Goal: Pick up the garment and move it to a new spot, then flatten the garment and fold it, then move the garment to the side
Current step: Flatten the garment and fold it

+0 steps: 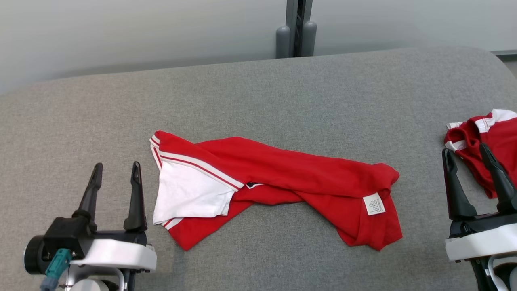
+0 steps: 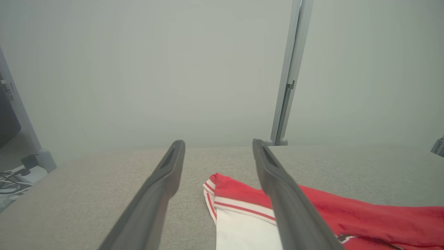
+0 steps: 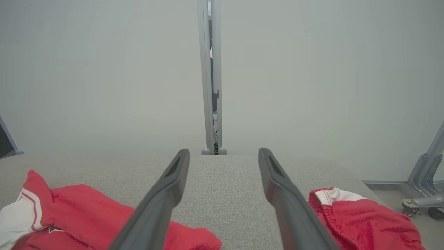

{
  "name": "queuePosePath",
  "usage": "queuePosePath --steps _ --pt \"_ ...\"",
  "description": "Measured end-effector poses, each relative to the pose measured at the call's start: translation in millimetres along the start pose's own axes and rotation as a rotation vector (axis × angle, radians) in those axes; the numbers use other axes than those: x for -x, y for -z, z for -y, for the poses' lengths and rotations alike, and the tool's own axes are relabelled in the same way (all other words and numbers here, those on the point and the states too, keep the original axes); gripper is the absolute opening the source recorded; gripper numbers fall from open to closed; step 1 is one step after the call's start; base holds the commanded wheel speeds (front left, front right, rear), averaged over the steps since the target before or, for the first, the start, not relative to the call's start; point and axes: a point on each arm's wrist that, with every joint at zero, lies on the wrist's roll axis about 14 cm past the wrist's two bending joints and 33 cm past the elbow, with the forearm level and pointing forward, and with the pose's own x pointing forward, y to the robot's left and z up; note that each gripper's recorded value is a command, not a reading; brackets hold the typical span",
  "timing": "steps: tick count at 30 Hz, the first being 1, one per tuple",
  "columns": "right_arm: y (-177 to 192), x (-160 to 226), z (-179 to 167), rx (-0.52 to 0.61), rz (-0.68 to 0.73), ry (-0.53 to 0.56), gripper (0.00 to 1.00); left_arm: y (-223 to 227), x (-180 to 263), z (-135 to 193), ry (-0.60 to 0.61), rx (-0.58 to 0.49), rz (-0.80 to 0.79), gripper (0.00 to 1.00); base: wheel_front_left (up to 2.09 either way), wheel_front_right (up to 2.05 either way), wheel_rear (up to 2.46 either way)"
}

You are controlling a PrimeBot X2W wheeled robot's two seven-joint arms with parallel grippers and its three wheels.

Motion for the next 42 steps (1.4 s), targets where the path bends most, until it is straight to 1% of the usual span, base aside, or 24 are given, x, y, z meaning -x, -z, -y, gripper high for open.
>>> queuePosePath --steps 7,21,24,27,32,35,39,40,42 --pt "-12 3 -8 -0.012 0.039 -0.014 1.0 5 15 4 0.009 0.004 -0.032 1.0 0.0 0.0 0.0" --pt "-5 0 -15 -0.03 0.022 -0.027 1.0 11 15 6 0.029 -0.002 -0.069 1.0 0.0 0.0 0.0" --pt "-1 -4 -18 -0.04 0.012 -0.036 1.0 28 11 12 0.065 0.022 -0.163 1.0 0.0 0.0 0.0" --pt "6 -6 -21 -0.047 -0.005 -0.045 1.0 60 13 15 0.092 0.051 -0.315 1.0 0.0 0.0 0.0" --pt "19 -9 -22 -0.062 -0.038 -0.043 1.0 112 18 8 0.088 0.082 -0.528 1.0 0.0 0.0 0.0" --pt "30 -8 -18 -0.069 -0.067 -0.029 1.0 135 20 0 0.071 0.095 -0.61 1.0 0.0 0.0 0.0" --pt "36 -9 -13 -0.073 -0.078 -0.013 1.0 156 22 -5 0.056 0.114 -0.679 1.0 0.0 0.0 0.0" --pt "38 -9 -11 -0.073 -0.08 -0.008 1.0 160 22 -5 0.056 0.123 -0.692 0.91 0.0 0.0 0.0" --pt "39 -9 -10 -0.074 -0.083 -0.003 1.0 164 20 -6 0.055 0.134 -0.704 0.38 0.0 0.0 0.0"
